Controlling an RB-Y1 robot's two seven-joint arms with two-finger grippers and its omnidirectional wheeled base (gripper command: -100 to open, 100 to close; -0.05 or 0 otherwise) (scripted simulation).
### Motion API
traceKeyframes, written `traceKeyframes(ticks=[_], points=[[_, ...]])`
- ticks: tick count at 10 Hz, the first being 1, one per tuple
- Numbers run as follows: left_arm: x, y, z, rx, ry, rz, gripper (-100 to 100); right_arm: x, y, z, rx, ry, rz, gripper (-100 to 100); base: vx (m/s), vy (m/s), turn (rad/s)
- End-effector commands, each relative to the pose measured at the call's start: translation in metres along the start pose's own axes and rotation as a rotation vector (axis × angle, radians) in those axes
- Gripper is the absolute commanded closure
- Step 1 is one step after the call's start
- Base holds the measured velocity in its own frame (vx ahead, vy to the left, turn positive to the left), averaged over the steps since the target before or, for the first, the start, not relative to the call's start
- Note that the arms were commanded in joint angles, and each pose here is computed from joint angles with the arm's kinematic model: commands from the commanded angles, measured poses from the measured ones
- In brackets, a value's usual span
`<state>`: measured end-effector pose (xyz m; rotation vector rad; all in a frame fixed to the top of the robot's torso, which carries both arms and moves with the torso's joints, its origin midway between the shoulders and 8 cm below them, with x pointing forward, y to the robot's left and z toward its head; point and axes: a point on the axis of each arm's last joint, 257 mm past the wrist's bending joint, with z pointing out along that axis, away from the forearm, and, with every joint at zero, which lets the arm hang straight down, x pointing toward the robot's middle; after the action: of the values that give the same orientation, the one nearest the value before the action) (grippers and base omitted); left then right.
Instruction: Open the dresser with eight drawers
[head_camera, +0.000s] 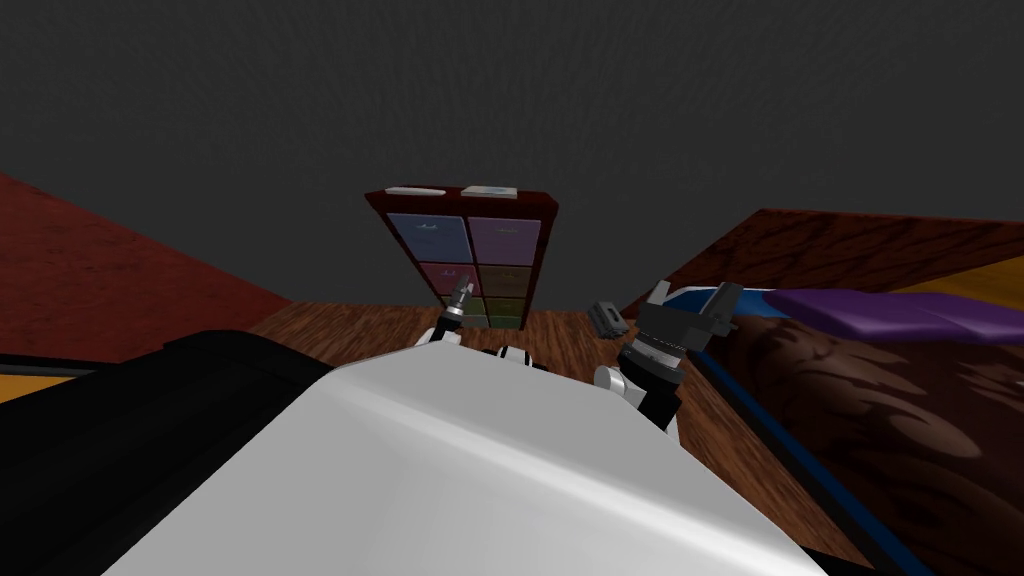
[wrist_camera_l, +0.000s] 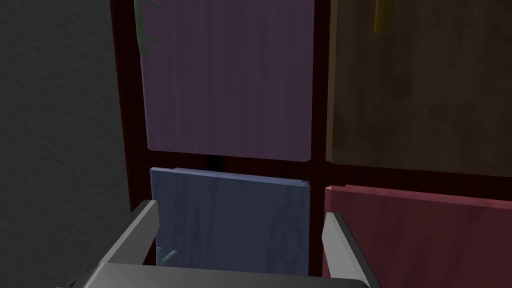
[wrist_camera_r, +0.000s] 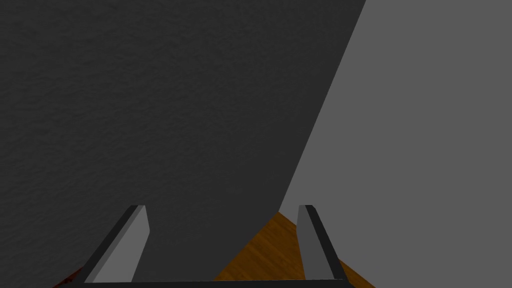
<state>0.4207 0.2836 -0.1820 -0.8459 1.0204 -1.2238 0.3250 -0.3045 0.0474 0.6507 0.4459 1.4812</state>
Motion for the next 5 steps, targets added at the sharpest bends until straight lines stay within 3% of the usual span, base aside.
traceKeyframes(ticks=[1, 5], points=[[-0.003, 0.021, -0.004, -0.042, -0.006, 0.002, -100, 0.0, 0.0, 0.0, 0.0, 0.0, 0.0, 0, 0.109, -0.083, 0.008], [-0.004, 0.054, -0.013, -0.105, -0.027, -0.011, -100, 0.0, 0.0, 0.0, 0.0, 0.0, 0.0, 0, 0.114, -0.082, 0.007]])
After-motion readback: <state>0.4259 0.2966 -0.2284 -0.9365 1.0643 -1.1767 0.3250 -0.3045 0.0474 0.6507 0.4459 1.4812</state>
